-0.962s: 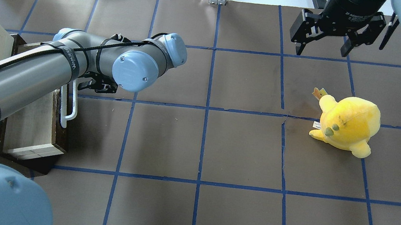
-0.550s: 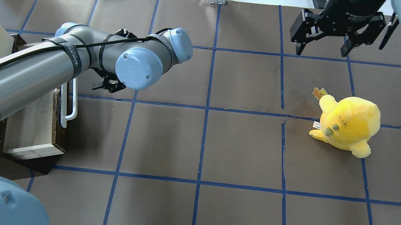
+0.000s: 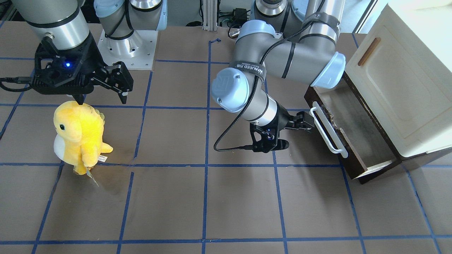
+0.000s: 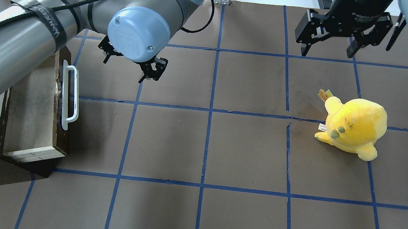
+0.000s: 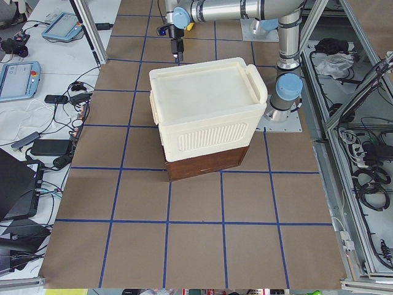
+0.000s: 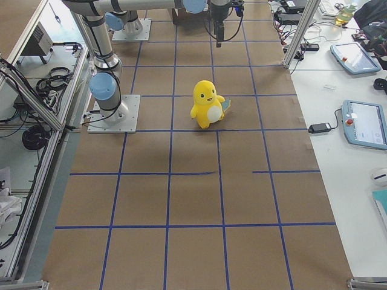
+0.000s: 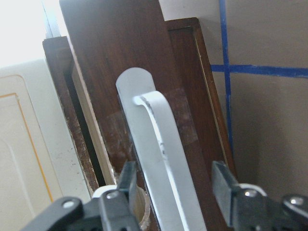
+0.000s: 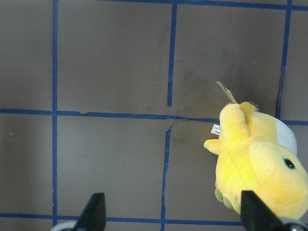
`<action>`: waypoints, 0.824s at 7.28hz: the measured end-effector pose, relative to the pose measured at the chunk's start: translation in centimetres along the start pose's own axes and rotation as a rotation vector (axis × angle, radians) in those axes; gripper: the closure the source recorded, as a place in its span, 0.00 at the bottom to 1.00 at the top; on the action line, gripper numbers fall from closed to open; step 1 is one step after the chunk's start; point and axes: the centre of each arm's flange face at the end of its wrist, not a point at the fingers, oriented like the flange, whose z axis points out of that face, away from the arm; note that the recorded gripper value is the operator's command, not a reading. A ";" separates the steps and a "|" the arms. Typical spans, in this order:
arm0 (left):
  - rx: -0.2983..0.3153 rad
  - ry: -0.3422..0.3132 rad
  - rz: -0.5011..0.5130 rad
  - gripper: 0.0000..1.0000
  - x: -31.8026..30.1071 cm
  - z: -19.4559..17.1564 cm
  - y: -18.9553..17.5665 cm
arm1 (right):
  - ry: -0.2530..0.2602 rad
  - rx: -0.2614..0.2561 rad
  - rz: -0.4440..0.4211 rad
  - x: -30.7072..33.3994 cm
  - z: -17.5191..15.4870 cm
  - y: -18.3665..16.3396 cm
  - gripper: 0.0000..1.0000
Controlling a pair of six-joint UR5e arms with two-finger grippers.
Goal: Pull drawer sideways
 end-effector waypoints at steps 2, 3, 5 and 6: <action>0.094 0.116 0.067 0.04 -4.1 -5.5 3.8 | 0.000 0.000 0.000 0.0 0.0 0.0 0.00; 0.128 0.187 0.072 0.14 -6.6 -7.3 5.7 | 0.000 0.000 0.000 0.0 0.0 0.0 0.00; 0.162 0.314 0.105 0.00 -10.9 -7.6 8.2 | 0.000 0.000 -0.001 0.0 0.0 0.0 0.00; 0.174 0.355 0.114 0.00 -12.7 -7.2 9.0 | 0.000 0.000 0.000 0.0 0.0 0.0 0.00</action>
